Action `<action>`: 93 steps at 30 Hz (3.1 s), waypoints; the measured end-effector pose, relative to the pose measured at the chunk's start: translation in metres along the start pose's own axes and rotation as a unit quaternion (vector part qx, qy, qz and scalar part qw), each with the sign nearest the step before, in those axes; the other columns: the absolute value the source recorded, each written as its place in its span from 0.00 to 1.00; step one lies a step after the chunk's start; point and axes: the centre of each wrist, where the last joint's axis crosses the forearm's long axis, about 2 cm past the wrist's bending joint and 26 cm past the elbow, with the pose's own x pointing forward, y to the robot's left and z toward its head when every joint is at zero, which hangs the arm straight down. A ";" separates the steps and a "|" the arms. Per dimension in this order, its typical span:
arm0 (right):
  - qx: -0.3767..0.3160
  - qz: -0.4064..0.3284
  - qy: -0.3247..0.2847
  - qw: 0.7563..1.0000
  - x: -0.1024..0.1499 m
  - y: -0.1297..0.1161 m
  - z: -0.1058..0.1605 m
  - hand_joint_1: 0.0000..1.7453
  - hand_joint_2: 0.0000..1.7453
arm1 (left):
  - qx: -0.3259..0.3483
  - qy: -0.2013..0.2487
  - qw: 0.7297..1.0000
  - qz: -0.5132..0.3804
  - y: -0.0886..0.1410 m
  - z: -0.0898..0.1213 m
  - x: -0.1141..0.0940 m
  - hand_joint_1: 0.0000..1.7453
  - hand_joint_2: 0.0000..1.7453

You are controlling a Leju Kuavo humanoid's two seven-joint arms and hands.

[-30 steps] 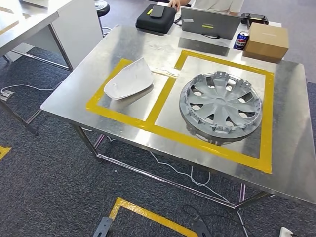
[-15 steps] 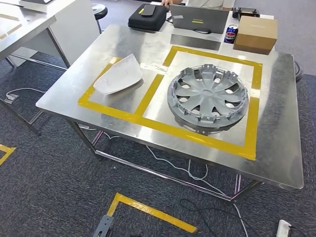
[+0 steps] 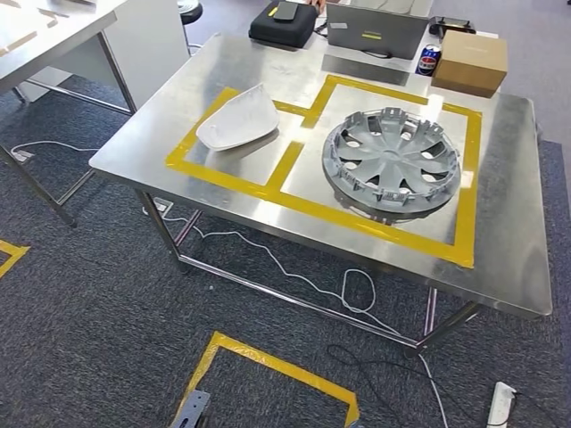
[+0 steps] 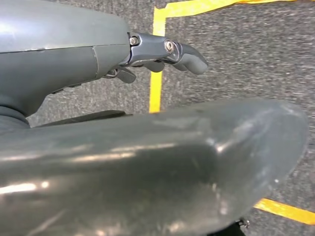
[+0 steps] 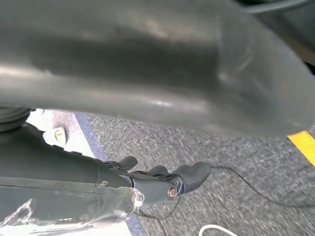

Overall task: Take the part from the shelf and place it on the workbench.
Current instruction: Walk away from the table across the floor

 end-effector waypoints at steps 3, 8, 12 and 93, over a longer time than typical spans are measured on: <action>-0.002 0.004 -0.001 1.000 0.000 -0.001 0.000 0.00 0.00 | -0.006 0.000 1.000 0.000 0.000 0.000 0.000 0.00 0.00; -0.008 0.006 -0.002 1.000 0.005 -0.004 -0.001 0.00 0.00 | -0.015 0.000 1.000 0.000 -0.001 0.000 0.000 0.00 0.00; -0.008 0.006 0.001 1.000 0.005 -0.004 -0.001 0.00 0.00 | -0.013 0.000 1.000 0.000 0.000 0.000 0.000 0.00 0.00; -0.050 0.037 -0.071 0.996 0.000 -0.002 0.000 0.00 0.00 | -0.026 -0.058 0.998 -0.005 -0.002 0.000 0.000 0.00 0.00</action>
